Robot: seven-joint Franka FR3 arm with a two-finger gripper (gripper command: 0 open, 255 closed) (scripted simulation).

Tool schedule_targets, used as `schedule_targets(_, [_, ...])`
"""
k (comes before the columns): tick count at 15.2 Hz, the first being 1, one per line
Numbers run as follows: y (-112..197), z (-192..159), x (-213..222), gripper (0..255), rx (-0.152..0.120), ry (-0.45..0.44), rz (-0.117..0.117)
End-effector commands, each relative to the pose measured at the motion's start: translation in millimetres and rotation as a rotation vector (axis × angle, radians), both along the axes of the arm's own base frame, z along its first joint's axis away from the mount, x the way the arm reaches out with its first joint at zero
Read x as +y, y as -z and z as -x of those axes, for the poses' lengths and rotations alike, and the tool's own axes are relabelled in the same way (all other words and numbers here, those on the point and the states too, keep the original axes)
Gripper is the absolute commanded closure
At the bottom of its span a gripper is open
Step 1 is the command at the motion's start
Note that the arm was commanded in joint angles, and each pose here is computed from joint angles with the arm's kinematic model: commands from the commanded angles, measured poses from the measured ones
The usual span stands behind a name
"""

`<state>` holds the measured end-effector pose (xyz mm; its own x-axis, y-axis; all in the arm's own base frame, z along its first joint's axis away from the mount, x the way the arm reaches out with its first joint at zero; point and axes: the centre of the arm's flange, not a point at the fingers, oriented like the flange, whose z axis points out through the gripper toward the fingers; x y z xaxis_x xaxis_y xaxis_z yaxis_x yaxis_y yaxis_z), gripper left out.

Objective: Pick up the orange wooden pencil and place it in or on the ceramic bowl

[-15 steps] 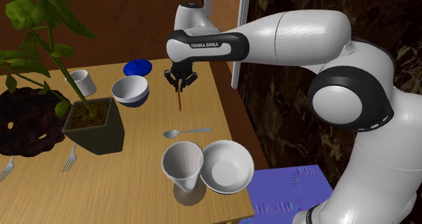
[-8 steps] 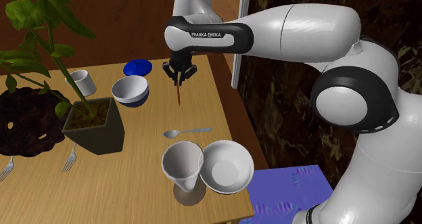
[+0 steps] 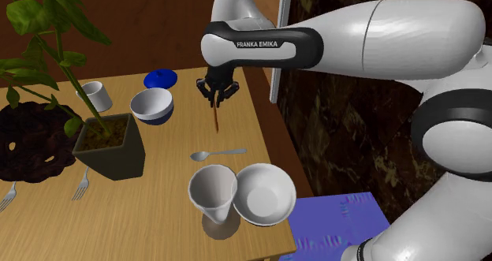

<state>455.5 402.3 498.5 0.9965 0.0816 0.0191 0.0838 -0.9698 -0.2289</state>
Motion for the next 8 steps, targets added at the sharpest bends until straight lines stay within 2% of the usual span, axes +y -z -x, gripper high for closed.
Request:
schedule_targets(1, [1,23,-13,255,0.0,0.001,0.0])
schedule_targets(8, [-4,105,-55,255,0.0,0.001,0.0])
